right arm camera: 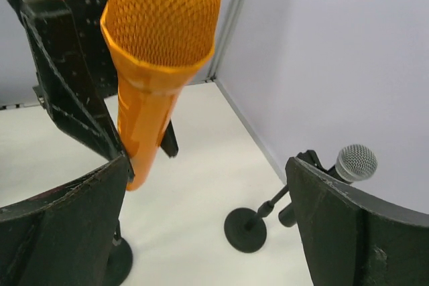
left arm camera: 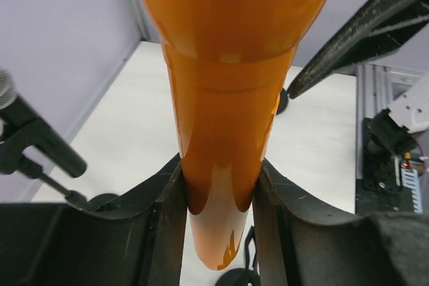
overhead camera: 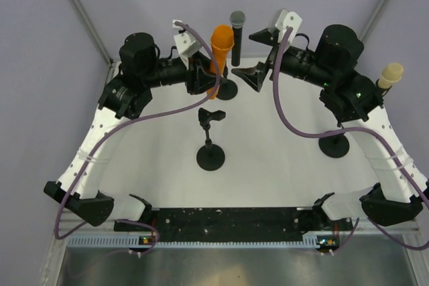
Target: Remove the microphone from the stand
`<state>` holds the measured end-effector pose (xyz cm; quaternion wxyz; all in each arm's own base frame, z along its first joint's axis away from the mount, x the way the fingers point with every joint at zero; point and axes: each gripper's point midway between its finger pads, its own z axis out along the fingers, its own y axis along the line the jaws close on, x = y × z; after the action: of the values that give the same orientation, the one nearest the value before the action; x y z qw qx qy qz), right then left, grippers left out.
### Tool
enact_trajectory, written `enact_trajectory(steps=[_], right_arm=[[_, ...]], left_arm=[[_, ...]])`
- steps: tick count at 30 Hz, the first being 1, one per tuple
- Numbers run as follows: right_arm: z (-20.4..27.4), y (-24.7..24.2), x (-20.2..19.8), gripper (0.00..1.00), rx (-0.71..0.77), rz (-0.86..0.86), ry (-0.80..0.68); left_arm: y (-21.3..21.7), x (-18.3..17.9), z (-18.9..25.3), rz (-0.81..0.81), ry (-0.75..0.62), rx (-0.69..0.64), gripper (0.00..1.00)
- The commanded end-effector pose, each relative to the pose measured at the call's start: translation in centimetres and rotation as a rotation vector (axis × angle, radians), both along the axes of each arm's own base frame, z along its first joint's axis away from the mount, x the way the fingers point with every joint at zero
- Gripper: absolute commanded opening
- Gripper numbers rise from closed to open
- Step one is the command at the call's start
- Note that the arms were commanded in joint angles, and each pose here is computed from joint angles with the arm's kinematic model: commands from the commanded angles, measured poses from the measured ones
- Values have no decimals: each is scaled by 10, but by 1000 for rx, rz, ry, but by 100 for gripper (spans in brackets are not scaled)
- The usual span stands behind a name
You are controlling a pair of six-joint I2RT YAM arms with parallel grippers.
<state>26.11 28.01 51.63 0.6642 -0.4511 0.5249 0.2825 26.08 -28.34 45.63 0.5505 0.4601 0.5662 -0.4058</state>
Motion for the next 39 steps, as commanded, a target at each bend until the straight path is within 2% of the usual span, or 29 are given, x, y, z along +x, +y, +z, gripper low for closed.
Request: enact_trajectory(steps=[1,7,17,22,28,39], right_arm=[[6,-14,7,99,17,-93,-53],[-17,-21,23,99,-25,-170,-62],[-60,-26,23,99,-104,-182,-59],[-79,-29,18,99,-130,-173,-49],[-93,-34,4,99,-155,-141,-82],[-99,-28,-24,99,-121,-21,-57]], left_arm=[[25,21,37,208,-116,-67,0],[67,65,45,548,-193,-56,0],[126,104,22,902,-322,78,0],[150,112,10,1016,-367,157,0],[179,126,-31,1099,-296,269,0],[250,148,-135,1236,-20,389,0]])
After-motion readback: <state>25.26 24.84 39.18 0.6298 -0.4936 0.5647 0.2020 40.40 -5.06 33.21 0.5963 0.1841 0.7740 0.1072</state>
